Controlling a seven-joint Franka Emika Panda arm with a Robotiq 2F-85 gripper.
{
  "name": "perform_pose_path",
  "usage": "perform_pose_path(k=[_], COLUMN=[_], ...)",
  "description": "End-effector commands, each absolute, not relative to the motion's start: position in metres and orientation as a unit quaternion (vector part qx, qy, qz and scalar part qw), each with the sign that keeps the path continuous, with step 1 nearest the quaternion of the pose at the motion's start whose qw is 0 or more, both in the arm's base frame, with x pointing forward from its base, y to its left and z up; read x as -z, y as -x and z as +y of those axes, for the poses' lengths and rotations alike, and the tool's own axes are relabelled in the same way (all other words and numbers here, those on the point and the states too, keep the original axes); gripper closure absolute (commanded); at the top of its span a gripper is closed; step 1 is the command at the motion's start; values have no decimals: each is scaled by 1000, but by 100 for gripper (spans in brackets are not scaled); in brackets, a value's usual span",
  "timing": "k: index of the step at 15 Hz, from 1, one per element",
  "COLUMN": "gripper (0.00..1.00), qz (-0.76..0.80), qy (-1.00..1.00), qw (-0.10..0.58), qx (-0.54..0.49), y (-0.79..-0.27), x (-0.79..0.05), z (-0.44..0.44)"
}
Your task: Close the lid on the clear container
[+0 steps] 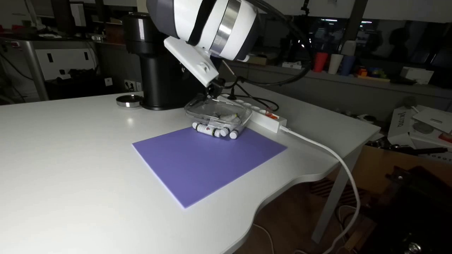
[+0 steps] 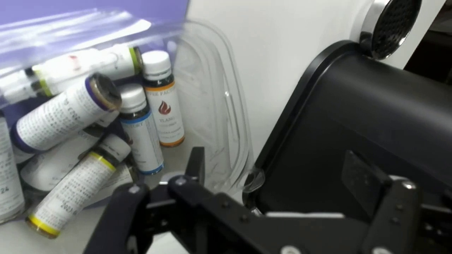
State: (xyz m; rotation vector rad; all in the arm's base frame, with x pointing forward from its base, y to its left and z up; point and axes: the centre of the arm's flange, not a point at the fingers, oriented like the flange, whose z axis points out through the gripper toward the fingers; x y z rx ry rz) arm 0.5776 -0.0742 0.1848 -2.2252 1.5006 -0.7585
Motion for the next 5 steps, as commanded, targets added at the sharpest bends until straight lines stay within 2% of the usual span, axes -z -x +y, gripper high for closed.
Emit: perform_pose_path(k=[1,2,3,5], gripper=[0,0,0,0], qz=[528,526,521,519], qy=[786,789,793,796], qw=[207,214,198,206], qx=[246,234,247,236], y=[-552,-547,-572,-566], x=[-170,-172,-177,-175], z=[-60,-56,-60,-53])
